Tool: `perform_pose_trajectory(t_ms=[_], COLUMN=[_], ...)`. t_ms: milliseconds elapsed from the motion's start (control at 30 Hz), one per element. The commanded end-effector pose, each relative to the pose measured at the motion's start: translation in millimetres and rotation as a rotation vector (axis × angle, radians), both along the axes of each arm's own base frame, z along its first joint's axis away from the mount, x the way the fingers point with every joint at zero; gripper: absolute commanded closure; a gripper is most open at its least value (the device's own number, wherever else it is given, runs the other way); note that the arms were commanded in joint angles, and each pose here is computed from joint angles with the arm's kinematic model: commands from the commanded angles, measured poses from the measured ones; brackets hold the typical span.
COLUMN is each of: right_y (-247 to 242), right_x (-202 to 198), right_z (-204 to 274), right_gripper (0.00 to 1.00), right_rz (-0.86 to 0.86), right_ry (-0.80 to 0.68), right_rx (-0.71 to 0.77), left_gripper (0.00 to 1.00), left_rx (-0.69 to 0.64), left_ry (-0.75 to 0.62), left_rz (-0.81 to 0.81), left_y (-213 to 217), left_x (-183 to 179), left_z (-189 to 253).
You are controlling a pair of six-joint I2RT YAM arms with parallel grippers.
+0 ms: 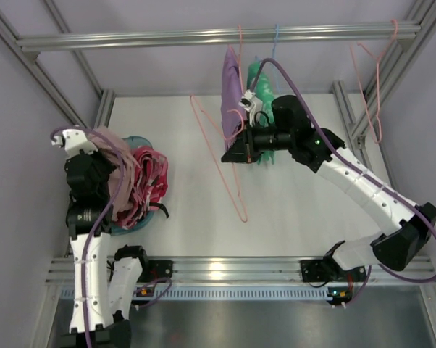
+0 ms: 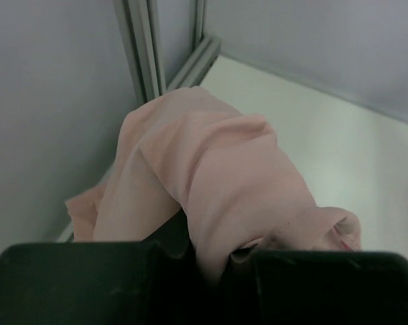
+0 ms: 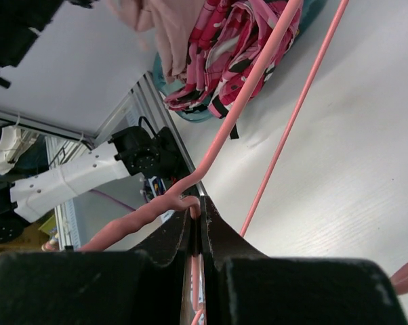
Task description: Remove the trousers from the hanger
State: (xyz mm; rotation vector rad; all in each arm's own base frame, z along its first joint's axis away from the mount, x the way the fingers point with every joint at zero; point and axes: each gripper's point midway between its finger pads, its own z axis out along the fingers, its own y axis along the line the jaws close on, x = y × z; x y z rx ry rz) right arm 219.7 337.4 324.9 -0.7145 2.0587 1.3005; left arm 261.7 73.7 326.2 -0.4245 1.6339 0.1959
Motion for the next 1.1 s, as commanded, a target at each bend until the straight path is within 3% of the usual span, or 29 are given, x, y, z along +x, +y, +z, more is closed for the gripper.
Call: perform_pose_trajectory(t_ms=[0,333,433,533,600,667,767,833,967,1067], right_y=[-8,-40,-50,-61,-69,-75,-86,-92,-93,-88], right_x=[-17,-51,-62,-70,-77,-80,-88,-94,-108,-115], right_z=[42,47,49,52,54,55,50,44,35,27], right_gripper=[1.0,1.0,1.0,1.0,1.0,1.0,1.0,1.0,1.0,1.0], right_rz=[0.041,0.101,0.114,0.111,0.111,0.108,0.114,0.12,0.179,0.245], right_ry=[-0.112,-0.169,-0.178,-0.204,-0.231,-0.251,-0.276,-0.274,-0.249,-0.209], right_rx=[0.058,-0.006,-0.022,-0.032,-0.039,-0.047,-0.066,-0.081,-0.07,-0.061], left_gripper=[1.0,0.98,0.76,0.38,0.31,0.24,0.02,0.02,0.04,0.06], left_rx=[-0.061,-0.095,-0.084,-0.091,-0.088,-0.092,-0.059,-0.002,0.109,0.121], left_ry=[0.04,0.376,0.41,0.422,0.387,0.339,0.205,0.103,-0.055,-0.105], left_rz=[-0.024,0.008,0.013,0.002,-0.04,-0.129,-0.318,-0.451,-0.912,-1.073], left_y=[-4,1,4,2,-5,-20,-52,-74,-148,-172], left_x=[21,20,23,24,22,22,13,0,-36,-55], left_z=[-32,-159,-157,-150,-137,-122,-78,-40,12,30])
